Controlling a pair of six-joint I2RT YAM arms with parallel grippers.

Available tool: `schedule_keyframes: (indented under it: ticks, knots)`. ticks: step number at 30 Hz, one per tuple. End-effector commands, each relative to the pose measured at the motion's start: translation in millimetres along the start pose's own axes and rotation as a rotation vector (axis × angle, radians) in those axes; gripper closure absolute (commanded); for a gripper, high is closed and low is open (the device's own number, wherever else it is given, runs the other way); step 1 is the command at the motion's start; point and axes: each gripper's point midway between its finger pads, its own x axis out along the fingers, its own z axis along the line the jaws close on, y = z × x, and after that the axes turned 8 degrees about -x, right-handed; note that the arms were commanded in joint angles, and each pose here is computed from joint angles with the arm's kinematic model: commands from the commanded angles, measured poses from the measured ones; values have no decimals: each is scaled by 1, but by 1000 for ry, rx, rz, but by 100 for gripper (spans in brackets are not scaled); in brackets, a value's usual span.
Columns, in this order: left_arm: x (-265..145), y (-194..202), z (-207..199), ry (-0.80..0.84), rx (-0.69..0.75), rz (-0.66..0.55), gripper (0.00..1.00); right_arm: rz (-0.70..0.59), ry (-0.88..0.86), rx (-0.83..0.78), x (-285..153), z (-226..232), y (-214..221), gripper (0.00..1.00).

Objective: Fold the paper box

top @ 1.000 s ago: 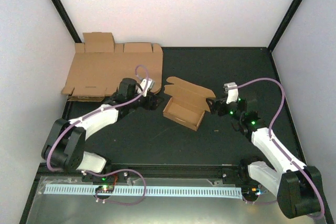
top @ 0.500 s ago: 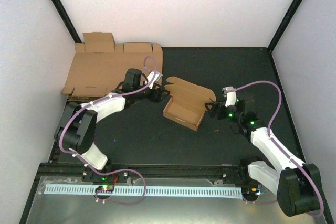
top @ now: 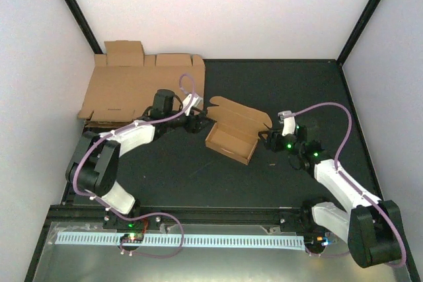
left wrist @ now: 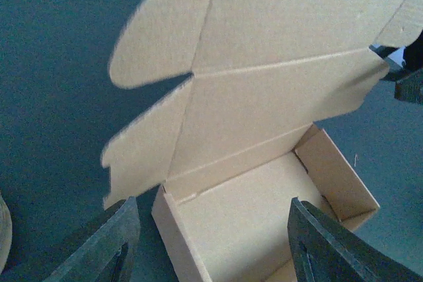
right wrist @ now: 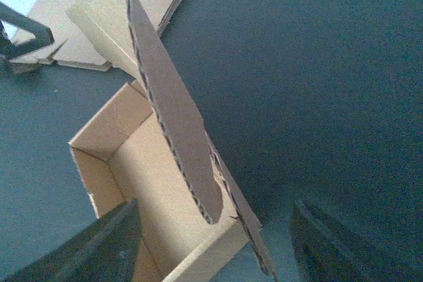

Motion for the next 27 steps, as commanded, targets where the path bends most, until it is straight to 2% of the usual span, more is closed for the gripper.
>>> schedule_keyframes:
  ticks: [1, 5, 11, 16, 19, 22, 27]
  knots:
    - [-13, -5, -16, 53, 45, -61, 36, -14, -31, -24, 1, 6, -2, 38]
    - [-18, 0, -5, -15, 18, -97, 35, -23, -21, -26, -1, 5, -4, 38]
    - [-35, -8, 42, -206, -102, -204, 30, -31, -20, -31, -2, 6, -6, 38]
    - [-25, -3, 66, -252, -140, -192, 31, -31, -21, -31, -3, 6, -5, 38]
    - [-15, -5, 65, -204, -135, -169, 31, -26, -23, -27, -2, 6, -3, 41]
    - [-4, -14, 50, -87, -77, -150, 36, -23, -25, -25, 0, 5, -2, 42]
    - [0, -30, 28, 56, 37, -162, 35, -26, -28, -29, -1, 6, -4, 42]
